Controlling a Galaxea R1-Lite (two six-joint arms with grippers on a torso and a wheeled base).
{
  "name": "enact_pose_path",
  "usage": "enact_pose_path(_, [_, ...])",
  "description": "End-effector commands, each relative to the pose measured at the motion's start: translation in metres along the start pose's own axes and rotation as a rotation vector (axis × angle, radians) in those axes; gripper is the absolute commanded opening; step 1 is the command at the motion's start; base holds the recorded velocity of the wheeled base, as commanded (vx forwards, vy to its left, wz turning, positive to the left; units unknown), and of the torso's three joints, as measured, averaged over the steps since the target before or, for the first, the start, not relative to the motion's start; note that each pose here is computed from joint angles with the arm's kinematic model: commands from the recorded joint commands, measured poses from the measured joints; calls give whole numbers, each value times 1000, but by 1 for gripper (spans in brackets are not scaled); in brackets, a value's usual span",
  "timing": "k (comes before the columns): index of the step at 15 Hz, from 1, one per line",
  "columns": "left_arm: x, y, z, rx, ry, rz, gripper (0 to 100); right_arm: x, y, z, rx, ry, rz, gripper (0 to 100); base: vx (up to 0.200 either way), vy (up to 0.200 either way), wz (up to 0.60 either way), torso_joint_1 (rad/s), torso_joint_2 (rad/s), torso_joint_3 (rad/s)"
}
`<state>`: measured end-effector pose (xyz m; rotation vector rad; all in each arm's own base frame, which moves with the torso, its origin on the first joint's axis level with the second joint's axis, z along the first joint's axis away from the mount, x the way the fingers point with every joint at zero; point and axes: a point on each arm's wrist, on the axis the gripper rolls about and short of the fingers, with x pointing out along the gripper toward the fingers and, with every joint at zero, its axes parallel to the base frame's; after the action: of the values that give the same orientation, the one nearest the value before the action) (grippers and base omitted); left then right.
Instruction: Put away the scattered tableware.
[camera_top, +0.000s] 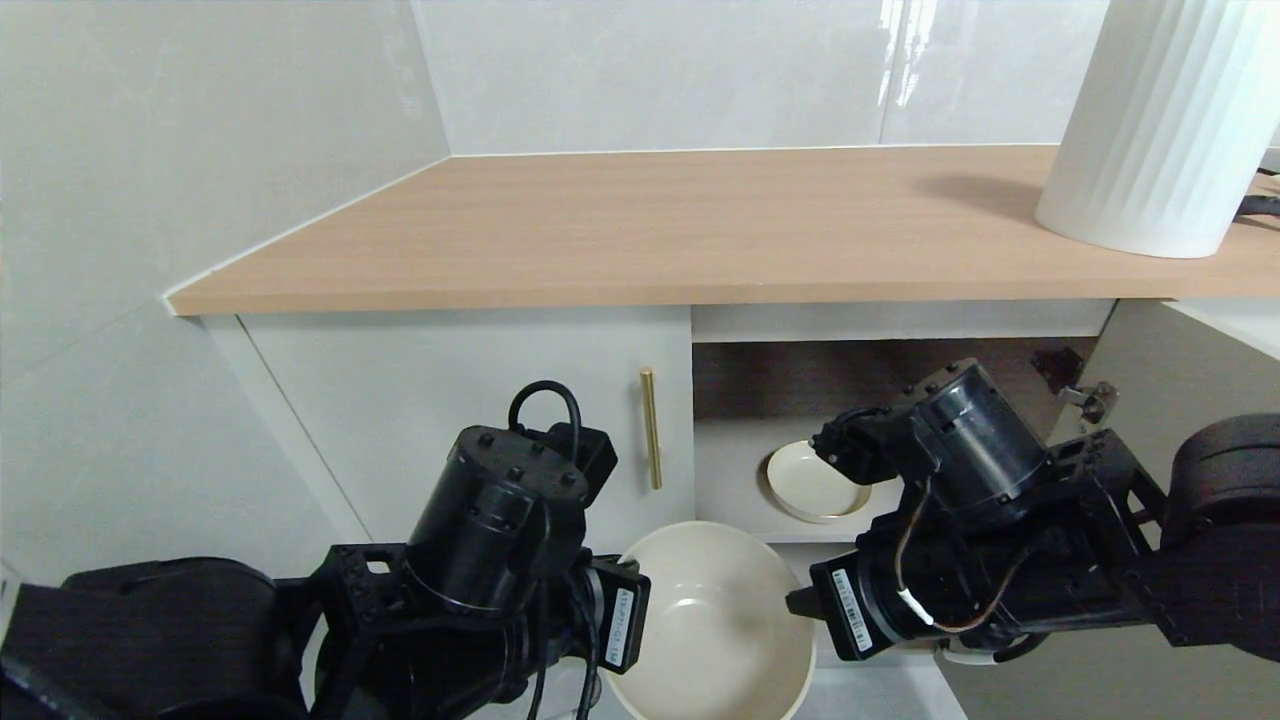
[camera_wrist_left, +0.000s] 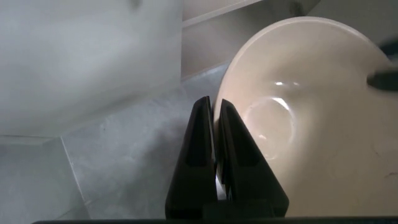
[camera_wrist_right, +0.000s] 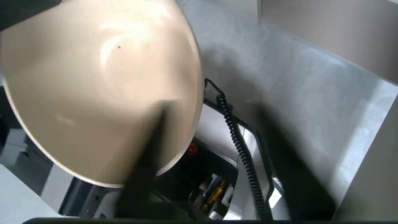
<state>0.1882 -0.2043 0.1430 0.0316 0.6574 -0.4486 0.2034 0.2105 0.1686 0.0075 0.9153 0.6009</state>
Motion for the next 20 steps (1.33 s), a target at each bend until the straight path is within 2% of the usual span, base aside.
enact_pose_path(1, [-1,0,0,0,-1,0,0,4,0,-1,-1,15,-4,0,0,0,0,0,0,0])
enact_pose_path(10, [0,0,-1,1,1,2,0,4,1,-1,-2,14,-3,0,0,0,0,0,0,0])
enact_pose_path(11, [0,0,-1,1,1,2,100,4,1,-1,-2,13,-4,0,0,0,0,0,0,0])
enact_pose_path(18, [-1,1,2,-4,-14,19,100,6,0,-2,-2,18,-9,0,0,0,0,0,0,0])
enact_pose_path(20, [-1,0,3,-10,-36,27,100,11,-2,-2,6,21,-42,0,0,0,0,0,0,0])
